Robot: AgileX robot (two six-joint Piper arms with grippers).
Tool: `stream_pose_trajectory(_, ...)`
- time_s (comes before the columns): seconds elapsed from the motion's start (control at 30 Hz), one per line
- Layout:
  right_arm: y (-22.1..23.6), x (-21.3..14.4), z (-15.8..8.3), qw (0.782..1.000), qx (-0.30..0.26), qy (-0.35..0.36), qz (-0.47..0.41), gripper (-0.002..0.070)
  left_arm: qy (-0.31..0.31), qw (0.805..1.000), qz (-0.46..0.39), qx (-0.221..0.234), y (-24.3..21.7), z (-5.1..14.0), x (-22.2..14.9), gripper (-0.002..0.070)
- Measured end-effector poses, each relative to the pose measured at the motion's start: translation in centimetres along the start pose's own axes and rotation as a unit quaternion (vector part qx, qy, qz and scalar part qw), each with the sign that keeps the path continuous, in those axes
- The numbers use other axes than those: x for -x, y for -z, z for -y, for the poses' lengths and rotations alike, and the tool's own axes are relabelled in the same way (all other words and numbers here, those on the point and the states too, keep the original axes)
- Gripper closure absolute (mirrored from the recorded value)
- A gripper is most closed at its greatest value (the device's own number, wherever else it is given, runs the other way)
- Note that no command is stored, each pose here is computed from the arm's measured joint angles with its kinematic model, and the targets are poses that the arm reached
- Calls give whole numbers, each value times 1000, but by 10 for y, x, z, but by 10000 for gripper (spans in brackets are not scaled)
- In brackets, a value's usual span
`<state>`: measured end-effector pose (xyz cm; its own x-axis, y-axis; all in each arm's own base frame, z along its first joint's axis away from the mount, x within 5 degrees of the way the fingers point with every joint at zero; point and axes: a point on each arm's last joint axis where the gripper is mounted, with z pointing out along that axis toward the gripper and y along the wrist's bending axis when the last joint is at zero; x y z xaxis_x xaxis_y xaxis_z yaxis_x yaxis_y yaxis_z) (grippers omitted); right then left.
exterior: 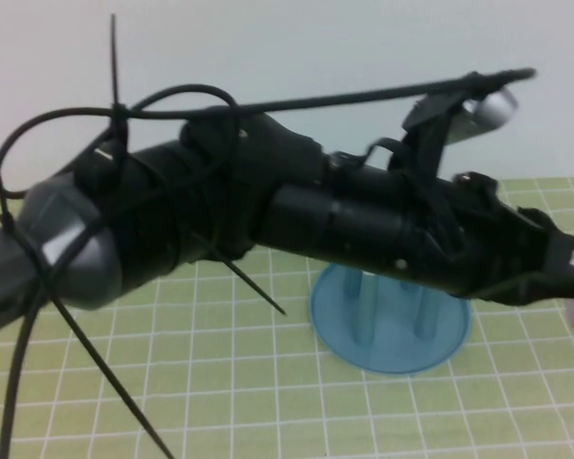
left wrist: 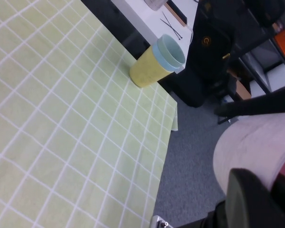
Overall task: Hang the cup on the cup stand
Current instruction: Adjust the cup with two arms
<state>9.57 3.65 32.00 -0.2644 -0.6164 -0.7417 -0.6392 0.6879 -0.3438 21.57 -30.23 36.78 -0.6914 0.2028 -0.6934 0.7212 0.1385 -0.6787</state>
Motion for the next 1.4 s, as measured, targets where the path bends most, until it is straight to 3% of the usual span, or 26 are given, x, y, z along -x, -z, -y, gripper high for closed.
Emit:
stream_pose_trajectory(0.13, 0, 4, 1, 1000, -4, 19, 20, -16, -3, 1000, -10, -8, -9, 7, -6, 675)
stream_pose_trajectory(0.43, 0, 8, -3, 998, 13, 45, 44, -16, 12, 999, -30, -18, -21, 1, -13, 675)
stream_pose_trajectory(0.6, 0, 9, -3, 998, 16, 43, 48, 73, 14, 999, -20, -24, -21, 2, -11, 674)
stream_pose_trajectory(0.77, 0, 9, -3, 998, 16, 46, 48, 85, -11, 999, -20, -26, -21, 2, -11, 664)
stream_pose_trajectory(0.83, 0, 9, -3, 998, 16, 46, 48, 86, -19, 999, -20, -26, -21, 2, -11, 617)
stream_pose_trajectory(1.07, 0, 9, -3, 998, 16, 44, 49, 88, -74, 997, -20, -29, -18, 0, -10, 293)
stream_pose_trajectory(1.27, 0, 8, -4, 998, 21, 28, 47, 88, -88, 995, -18, -35, -2, -6, 2, 260)
stream_pose_trajectory(1.4, 0, 7, -7, 998, 36, 25, 40, 88, -125, 989, -38, -66, 15, 2, 15, 261)
